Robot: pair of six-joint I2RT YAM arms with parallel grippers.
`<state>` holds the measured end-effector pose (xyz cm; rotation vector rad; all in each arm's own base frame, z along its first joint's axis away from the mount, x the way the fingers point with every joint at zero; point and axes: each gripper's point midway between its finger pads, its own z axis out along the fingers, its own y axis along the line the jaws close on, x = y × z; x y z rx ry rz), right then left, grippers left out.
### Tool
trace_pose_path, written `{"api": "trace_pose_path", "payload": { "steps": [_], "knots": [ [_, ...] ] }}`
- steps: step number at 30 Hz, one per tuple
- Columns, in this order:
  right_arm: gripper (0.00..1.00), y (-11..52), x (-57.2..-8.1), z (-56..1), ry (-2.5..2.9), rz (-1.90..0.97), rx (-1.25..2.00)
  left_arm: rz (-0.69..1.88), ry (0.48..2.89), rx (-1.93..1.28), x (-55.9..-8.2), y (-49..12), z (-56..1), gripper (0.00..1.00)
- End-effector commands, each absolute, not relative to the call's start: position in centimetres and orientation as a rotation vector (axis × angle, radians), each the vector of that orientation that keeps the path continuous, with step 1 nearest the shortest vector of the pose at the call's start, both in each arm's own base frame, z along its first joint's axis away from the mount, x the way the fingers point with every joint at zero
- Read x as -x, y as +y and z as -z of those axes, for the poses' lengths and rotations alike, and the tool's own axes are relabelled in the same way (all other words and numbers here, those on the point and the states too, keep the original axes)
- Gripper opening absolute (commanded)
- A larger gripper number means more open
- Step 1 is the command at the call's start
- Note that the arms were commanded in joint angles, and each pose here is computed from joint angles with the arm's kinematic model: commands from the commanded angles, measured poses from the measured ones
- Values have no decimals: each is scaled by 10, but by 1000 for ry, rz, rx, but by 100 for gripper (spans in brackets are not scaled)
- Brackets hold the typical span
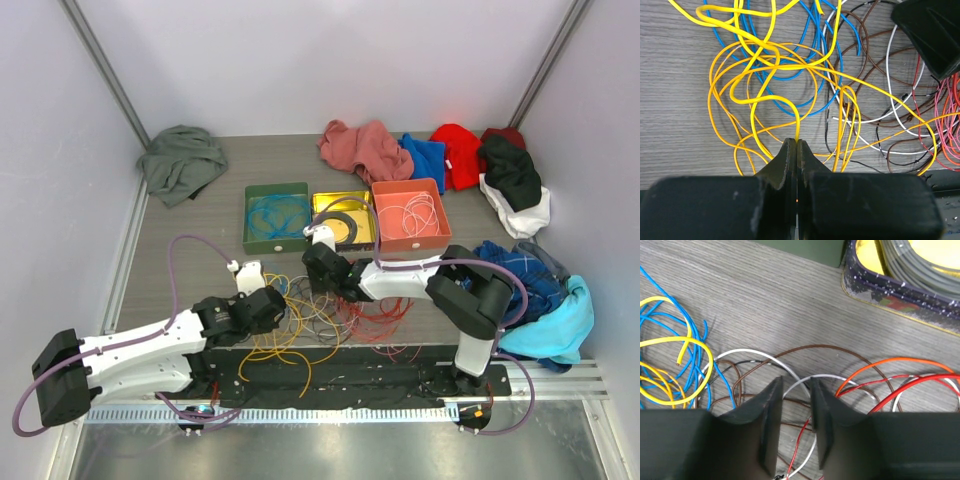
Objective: Untangle the cables
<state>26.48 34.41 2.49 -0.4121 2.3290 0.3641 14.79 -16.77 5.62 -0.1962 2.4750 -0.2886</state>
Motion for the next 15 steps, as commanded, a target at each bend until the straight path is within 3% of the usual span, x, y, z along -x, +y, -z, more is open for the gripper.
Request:
{"api": "trace_pose_path", "payload": {
  "steps": [1, 7, 9, 15],
  "knots": [
    [21, 348, -265, -18, 2339, -375, 406, 311, 2429, 198, -157, -173, -66, 0],
    [2, 342, -269, -44, 2291, -375, 363, 315, 2417, 207, -157, -170, -68, 0],
    [1, 340, -272, -66, 2241, -386, 345, 315, 2414, 208, -157, -169, -68, 0],
    [1, 327, -273, -210, 1986, -508, 277, 332, 2367, 238, -161, -165, -79, 0]
  ]
}}
